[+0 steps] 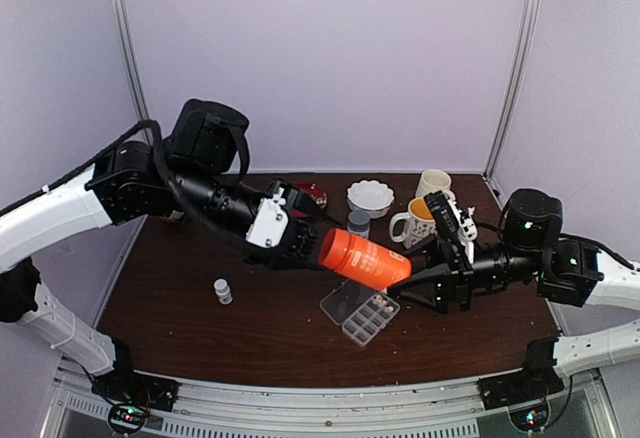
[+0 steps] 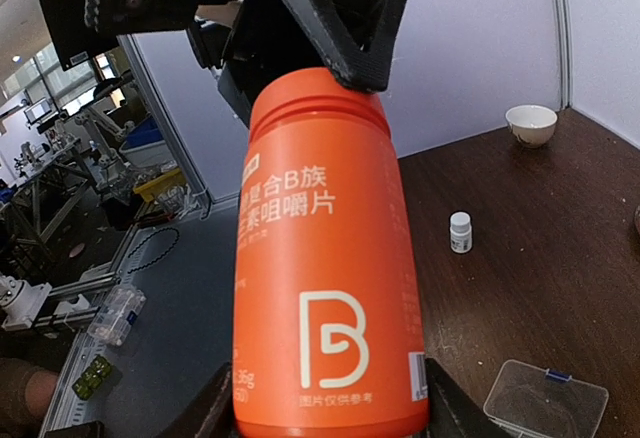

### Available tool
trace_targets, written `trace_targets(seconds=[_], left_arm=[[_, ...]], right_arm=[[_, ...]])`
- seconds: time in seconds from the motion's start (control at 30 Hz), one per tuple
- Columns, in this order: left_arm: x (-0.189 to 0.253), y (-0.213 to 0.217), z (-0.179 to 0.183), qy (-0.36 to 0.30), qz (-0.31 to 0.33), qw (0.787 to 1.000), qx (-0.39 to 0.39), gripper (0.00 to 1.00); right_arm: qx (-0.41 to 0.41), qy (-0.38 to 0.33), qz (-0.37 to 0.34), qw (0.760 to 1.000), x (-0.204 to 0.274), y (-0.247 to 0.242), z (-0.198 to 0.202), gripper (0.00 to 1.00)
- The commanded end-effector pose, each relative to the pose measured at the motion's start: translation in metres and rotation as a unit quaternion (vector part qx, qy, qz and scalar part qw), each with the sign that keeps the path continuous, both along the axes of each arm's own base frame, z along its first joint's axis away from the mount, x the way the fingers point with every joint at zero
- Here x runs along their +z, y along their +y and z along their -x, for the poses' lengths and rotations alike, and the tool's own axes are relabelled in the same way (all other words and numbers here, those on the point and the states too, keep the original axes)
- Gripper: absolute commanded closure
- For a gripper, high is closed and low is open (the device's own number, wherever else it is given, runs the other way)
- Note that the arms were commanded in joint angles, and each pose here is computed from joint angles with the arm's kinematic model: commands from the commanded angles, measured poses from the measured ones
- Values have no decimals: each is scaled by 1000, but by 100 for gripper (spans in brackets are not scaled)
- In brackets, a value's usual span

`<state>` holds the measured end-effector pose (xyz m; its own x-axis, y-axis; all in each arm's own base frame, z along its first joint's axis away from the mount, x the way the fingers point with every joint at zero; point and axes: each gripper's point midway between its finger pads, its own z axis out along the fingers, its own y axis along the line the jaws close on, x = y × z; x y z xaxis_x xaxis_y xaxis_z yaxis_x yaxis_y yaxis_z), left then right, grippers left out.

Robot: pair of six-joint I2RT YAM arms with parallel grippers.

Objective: Sort the pills into containers
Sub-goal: Screw the lid of the pill bottle onto the pill bottle.

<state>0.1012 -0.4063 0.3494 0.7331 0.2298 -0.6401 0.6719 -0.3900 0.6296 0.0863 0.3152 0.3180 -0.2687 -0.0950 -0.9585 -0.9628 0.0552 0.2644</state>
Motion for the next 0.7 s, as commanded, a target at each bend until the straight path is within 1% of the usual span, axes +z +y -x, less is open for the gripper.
trace_targets(seconds=[0.0,0.07,0.1,0.2,0.23,0.27,0.33,0.37,0.4,0.47,0.53,0.6,0.67], left_arm=[[-66,-6,-48,-176,-90,979,59,88],[-54,-8,-54,-191,-67,976,79,73],[-48,-8,-56,-192,-52,976,90,61],[-16,-7,-59,-152,28,978,137,15],[-6,-5,-60,-129,53,978,154,4],[6,-2,-65,-105,82,974,181,3],[22,5,-77,-46,113,963,242,2],[31,10,-90,-15,133,946,297,2],[43,20,-108,27,159,917,364,2],[59,43,-139,106,191,842,493,3],[47,64,-149,177,142,782,581,2],[39,71,-146,240,101,739,622,3],[33,80,-142,302,88,685,657,3]], right_arm=[[15,-51,-147,988,88,-6,7,100],[9,-51,-142,988,85,-6,5,100],[4,-51,-139,989,83,-6,3,100],[-7,-53,-128,990,78,-8,0,100],[-13,-54,-122,991,75,-9,-2,100],[-19,-55,-115,992,72,-11,-3,100],[-47,-61,-99,992,64,-18,-10,100],[-66,-65,-89,992,60,-23,-15,100],[-85,-70,-85,990,58,-29,-19,100],[-138,-75,-79,984,57,-44,-31,100],[-194,-76,-75,975,55,-59,-44,100],[-261,-70,-77,960,53,-77,-61,100],[-303,-65,-89,947,53,-91,-70,100]])
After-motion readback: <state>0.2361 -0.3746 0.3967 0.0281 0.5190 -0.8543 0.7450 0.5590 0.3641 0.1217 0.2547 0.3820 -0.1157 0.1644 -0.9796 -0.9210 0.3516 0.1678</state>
